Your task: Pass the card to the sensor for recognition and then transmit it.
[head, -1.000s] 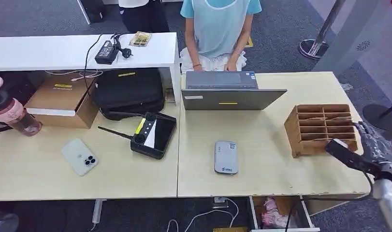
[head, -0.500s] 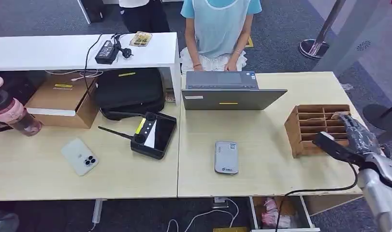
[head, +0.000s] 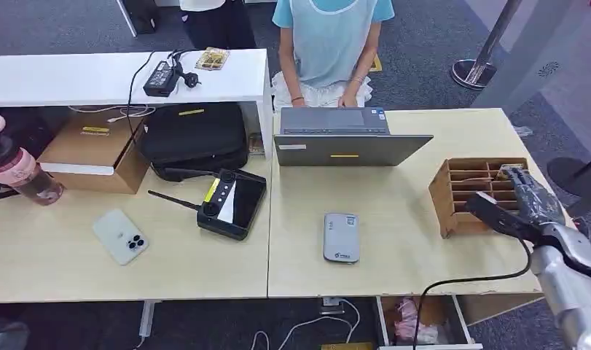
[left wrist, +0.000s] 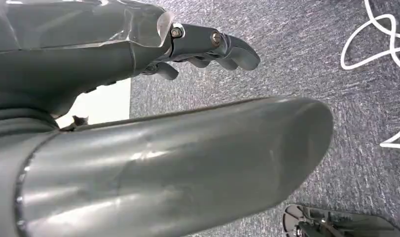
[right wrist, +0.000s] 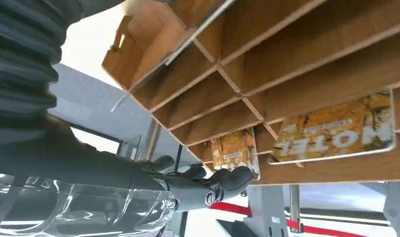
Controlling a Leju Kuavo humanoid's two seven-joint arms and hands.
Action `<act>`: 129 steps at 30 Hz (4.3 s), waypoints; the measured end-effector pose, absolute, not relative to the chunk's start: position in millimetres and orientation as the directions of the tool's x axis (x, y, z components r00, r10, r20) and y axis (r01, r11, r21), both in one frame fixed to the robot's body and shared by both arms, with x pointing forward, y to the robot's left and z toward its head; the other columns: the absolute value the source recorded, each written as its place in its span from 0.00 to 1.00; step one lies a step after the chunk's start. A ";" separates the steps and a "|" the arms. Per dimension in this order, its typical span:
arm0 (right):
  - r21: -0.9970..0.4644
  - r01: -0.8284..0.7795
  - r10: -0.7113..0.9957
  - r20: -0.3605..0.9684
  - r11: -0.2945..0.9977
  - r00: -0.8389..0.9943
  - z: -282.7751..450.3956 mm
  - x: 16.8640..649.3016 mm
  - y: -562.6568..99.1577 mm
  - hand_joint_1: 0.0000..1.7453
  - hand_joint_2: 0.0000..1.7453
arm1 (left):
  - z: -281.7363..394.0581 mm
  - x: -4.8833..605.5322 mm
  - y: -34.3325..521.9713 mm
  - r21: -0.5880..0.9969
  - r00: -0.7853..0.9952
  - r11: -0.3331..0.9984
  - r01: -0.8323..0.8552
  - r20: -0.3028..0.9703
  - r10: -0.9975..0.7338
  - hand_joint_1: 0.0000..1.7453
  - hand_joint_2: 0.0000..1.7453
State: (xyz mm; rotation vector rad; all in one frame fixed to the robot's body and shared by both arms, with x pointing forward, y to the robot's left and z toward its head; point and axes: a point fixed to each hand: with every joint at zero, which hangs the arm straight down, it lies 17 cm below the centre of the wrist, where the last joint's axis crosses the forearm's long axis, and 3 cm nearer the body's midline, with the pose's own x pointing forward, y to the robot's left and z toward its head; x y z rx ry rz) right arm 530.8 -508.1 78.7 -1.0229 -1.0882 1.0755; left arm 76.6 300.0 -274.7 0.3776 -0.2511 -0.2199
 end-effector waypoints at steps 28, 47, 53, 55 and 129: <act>-0.966 -0.156 0.970 0.180 0.205 0.161 66.5 516.5 -527.0 0.00 1.00 | -274.7 75.9 300.3 0.392 0.946 0.905 0.165 0.197 -0.258 0.00 0.00; -0.967 -0.153 0.968 0.174 0.203 0.181 66.9 506.0 -546.7 0.00 1.00 | -274.0 77.5 300.8 0.398 0.941 0.902 0.168 0.207 -0.267 0.00 0.00; -0.968 -0.147 0.966 0.175 0.204 0.190 66.8 501.2 -553.9 0.05 1.00 | -273.8 78.6 300.5 0.399 0.939 0.901 0.171 0.212 -0.272 0.00 0.00; -0.968 -0.145 0.965 0.177 0.206 0.193 66.5 499.7 -555.7 0.89 1.00 | -273.8 78.4 300.5 0.399 0.939 0.901 0.171 0.211 -0.272 0.00 0.00; -0.775 0.577 0.966 0.204 0.258 -0.158 356.0 599.2 -408.6 1.00 1.00 | -270.8 94.8 297.2 0.413 0.901 0.881 0.233 0.249 -0.355 0.00 0.00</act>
